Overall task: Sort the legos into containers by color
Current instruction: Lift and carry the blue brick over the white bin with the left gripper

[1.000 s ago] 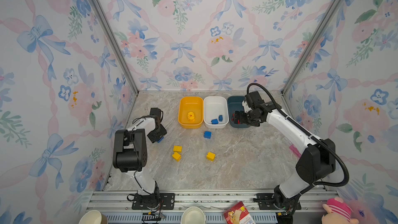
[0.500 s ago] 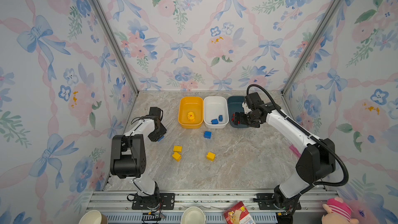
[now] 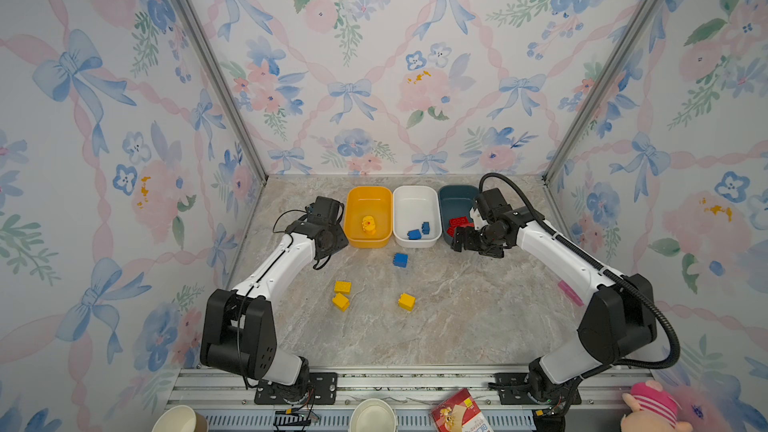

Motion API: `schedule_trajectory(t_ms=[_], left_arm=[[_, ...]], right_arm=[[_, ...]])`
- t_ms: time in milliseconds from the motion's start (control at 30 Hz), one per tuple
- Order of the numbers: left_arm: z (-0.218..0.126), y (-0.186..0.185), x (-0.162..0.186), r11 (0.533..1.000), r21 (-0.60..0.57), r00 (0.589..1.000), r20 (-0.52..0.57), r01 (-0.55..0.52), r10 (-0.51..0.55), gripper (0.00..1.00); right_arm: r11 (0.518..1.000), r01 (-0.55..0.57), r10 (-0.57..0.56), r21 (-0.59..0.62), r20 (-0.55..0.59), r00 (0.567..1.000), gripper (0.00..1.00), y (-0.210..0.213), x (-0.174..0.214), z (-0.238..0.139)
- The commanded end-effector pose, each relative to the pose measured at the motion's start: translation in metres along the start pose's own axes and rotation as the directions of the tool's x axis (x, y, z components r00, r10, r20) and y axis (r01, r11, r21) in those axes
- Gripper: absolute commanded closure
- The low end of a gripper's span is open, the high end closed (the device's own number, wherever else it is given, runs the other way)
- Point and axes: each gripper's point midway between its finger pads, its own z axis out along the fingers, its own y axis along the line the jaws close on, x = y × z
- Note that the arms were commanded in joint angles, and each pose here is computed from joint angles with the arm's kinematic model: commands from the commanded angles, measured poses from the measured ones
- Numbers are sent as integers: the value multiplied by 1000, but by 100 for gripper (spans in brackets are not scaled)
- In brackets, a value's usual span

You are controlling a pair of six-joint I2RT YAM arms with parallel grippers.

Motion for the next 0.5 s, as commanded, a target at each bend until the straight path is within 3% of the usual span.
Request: schedule_trajectory(t_ms=[0,233,467], left_arm=[[-17,-35,-13,998,60,998,53,-26,23,62],[-25,-120,-11,973,173,986,92,-156,142,62],[-5,-198,-7,935,242,965,111,-258,238,63]], right_arm=[[999,-31,32,-26,16,999,3,1,4,-6],[998,-52,52,-31,23,998,3,-3,12,-7],[998,-57,58,-29,29,998,3,-5,14,-11]])
